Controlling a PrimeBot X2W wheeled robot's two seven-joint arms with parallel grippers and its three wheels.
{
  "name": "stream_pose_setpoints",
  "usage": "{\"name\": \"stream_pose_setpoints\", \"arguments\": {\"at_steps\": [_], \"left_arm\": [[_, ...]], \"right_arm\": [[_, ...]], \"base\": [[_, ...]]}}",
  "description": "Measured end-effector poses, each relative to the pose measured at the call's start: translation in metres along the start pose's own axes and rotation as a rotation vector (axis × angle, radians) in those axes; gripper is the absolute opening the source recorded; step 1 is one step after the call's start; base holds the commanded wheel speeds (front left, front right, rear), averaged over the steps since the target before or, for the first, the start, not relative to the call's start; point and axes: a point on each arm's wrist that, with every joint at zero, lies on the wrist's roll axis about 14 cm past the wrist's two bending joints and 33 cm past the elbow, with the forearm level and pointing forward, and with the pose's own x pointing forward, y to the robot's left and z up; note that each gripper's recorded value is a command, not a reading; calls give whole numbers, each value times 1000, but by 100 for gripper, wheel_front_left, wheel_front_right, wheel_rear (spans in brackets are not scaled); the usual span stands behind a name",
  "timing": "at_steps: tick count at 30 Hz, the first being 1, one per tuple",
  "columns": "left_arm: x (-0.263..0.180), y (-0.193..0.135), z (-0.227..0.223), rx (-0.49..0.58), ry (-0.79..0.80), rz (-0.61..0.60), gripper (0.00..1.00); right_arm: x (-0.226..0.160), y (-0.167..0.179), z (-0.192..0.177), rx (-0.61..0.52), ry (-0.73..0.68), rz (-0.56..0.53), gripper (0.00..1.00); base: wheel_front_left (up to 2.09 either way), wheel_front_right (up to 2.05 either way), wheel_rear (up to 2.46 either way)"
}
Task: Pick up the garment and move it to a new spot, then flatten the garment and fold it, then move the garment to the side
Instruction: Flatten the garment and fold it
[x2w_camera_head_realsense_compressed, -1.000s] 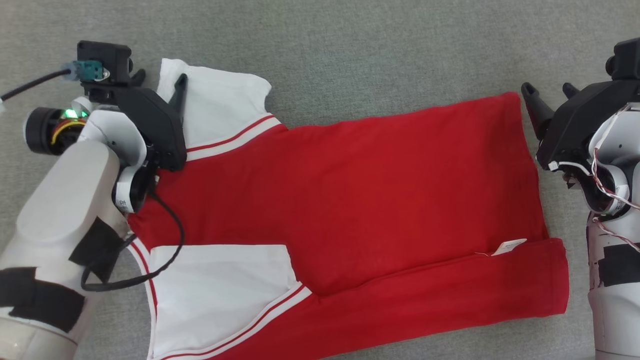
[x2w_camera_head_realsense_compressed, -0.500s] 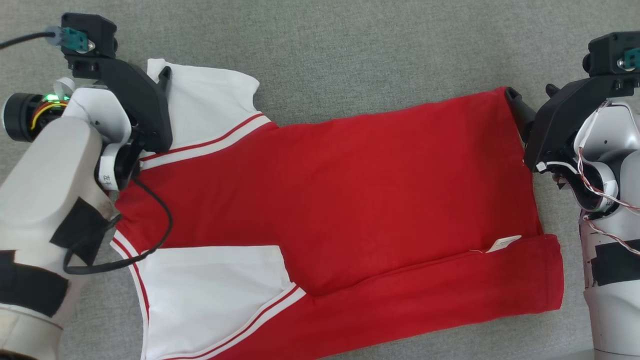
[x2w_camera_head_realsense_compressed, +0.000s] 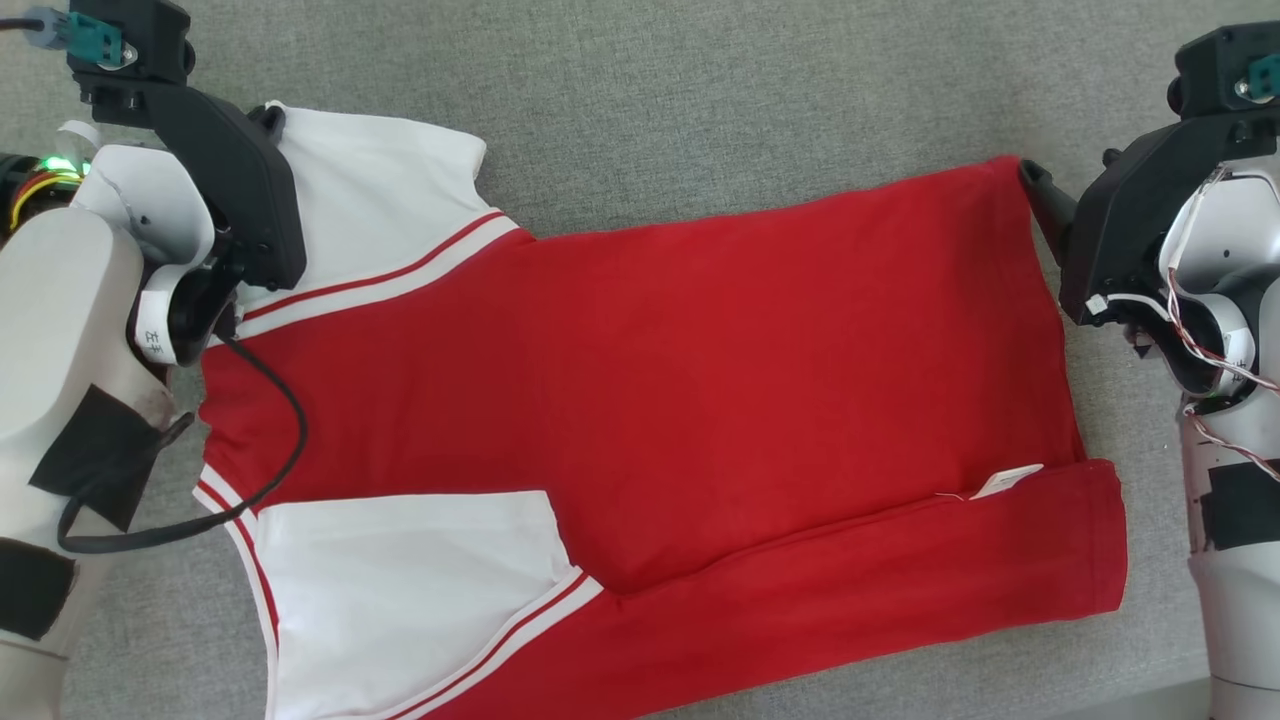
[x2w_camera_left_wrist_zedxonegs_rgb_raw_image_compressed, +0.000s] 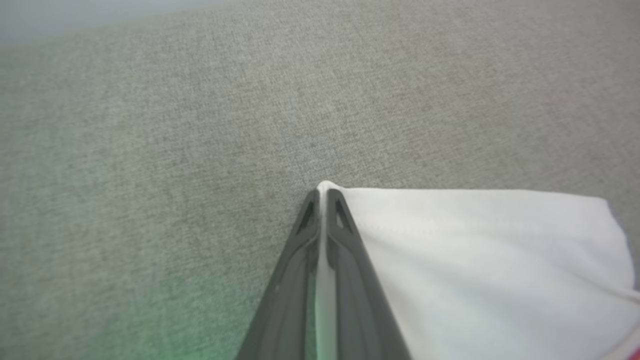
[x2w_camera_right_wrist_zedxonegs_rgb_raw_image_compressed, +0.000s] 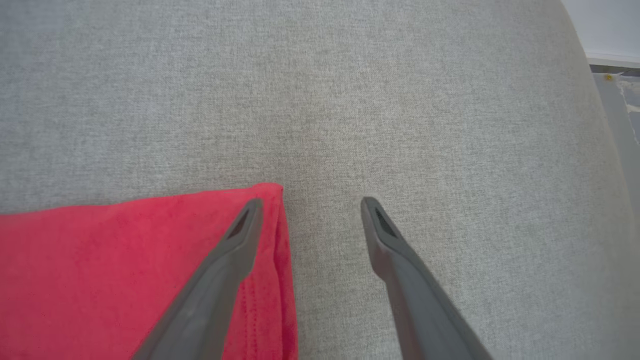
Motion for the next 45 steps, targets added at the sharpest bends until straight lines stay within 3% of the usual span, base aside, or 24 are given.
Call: {"name": "stream_pose_setpoints", "arguments": {"at_steps": [19,20,21,22,23,38,45], "left_arm": [[-6,-1,-4,0,-6,-1,0],[-6,0,-5,-3,-5,-1,0],[-6,0,-5,-5,-5,-1,0],[-6,0,-5,-9,-9,0,0],[-6,1,-4,-13,-16,2,0],[-33,-8,34,-38,-394,53,0],[-63,-9,55,2,-593,76,0]], "right_arm": [[30,16,-18,-132,149,37,100],[31,17,-19,-135,156,39,86],[32,18,-20,-136,160,43,56],[33,18,-19,-138,163,45,19],[34,19,-20,-140,165,49,0],[21,13,-6,-75,23,52,0],[10,7,4,-40,-83,37,0]], "base": [[0,0,0],[0,0,0],[0,0,0],[0,0,0],[0,0,0],[0,0,0],[0,0,0]]}}
